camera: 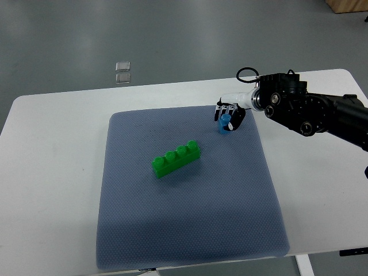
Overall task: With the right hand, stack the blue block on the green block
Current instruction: 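Close the right hand's fingers around the blue block, then lift the blue block and carry it toward the green block, then lower the blue block onto the green block's studs and press down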
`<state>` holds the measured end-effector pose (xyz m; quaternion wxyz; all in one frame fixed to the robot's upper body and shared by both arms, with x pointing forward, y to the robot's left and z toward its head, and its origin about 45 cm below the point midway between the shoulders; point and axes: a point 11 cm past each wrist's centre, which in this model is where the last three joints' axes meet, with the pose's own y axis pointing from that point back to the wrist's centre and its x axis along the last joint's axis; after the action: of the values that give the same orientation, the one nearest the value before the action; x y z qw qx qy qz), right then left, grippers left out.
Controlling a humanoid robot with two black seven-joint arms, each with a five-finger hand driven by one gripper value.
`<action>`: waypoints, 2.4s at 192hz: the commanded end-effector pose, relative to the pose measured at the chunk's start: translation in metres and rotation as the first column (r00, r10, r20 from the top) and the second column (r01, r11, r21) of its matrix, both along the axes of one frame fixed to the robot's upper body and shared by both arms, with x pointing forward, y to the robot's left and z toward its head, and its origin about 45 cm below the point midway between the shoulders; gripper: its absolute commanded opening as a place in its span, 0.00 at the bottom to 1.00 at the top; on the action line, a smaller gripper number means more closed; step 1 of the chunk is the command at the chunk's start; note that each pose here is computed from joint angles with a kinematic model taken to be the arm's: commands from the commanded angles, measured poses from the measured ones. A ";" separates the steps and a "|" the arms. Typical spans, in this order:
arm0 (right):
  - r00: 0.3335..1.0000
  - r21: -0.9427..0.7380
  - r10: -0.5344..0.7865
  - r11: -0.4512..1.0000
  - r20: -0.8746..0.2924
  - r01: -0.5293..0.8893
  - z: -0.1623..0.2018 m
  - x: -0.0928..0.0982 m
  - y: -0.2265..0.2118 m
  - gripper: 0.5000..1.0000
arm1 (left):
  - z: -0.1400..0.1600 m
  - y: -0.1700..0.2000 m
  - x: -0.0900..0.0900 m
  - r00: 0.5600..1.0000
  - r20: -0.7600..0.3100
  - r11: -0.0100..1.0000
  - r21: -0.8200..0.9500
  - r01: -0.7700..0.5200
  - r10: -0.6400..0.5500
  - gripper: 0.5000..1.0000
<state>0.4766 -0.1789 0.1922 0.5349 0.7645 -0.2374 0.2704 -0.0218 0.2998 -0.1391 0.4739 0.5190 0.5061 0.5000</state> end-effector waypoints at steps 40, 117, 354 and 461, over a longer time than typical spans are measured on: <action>1.000 0.002 0.016 1.000 0.007 -0.016 0.002 0.000 0.002 0.23 | 0.000 0.000 0.000 1.000 0.000 1.000 0.000 0.000 0.000 1.00; 0.992 0.044 0.115 0.992 0.054 -0.118 0.042 0.001 0.029 0.23 | 0.000 0.000 0.000 1.000 0.001 1.000 0.000 0.000 0.000 1.00; 0.841 0.168 0.524 0.824 0.136 -0.541 0.111 -0.076 0.145 0.23 | 0.000 -0.007 0.001 1.000 0.003 1.000 -0.020 -0.001 0.001 1.00; 0.868 0.059 0.485 0.869 0.106 -0.492 0.071 -0.065 0.112 0.23 | 0.000 -0.003 -0.001 1.000 -0.001 1.000 -0.009 0.000 0.000 1.00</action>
<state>0.4111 -0.0612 0.2689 0.3974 0.8129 -0.0709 0.4197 -0.0221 0.2949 -0.1390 0.4777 0.5156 0.5097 0.4962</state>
